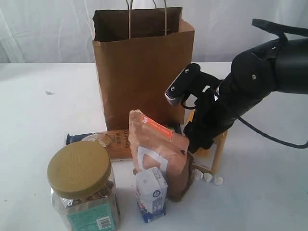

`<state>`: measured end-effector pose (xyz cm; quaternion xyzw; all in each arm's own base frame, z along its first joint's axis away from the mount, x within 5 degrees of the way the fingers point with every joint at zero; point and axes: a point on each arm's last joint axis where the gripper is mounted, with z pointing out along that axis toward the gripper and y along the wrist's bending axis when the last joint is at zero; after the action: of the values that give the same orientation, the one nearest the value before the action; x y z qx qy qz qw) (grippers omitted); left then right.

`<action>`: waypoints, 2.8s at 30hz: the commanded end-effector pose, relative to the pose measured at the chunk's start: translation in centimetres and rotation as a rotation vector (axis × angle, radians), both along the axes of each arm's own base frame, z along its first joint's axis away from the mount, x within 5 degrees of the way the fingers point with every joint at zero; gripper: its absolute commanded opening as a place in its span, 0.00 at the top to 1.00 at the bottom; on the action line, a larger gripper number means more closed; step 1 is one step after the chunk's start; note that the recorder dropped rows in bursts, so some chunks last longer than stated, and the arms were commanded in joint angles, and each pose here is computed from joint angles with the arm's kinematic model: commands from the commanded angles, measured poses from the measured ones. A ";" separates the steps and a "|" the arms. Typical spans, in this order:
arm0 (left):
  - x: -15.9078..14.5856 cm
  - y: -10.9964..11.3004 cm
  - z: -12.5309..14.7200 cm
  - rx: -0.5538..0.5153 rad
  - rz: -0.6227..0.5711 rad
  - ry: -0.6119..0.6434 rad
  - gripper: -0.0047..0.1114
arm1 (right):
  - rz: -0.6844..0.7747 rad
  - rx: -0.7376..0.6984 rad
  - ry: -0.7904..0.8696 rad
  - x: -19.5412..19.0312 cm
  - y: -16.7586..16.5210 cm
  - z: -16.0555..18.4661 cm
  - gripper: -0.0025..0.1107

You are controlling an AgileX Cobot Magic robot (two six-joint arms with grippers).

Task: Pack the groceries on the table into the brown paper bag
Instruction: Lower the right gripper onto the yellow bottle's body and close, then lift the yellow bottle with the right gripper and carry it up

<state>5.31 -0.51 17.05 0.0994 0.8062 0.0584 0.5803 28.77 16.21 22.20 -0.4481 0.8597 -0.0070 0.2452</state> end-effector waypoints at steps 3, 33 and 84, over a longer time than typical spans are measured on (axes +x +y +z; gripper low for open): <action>0.0 0.0 -0.1 -0.003 0.003 -0.003 0.96 | -0.014 -0.024 0.021 -0.1 -0.4 -0.2 0.37; 0.0 0.0 -0.1 -0.003 0.003 -0.003 0.96 | -0.102 -0.042 -0.070 -0.6 -1.7 0.3 0.85; 0.0 0.0 -0.1 -0.003 0.003 -0.003 0.96 | -0.158 1.210 -0.921 -7.3 -3.7 26.9 0.95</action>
<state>5.31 -0.51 17.05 0.0994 0.8062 0.0584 0.5803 20.59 11.73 47.95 -0.1098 0.6309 0.2590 0.7231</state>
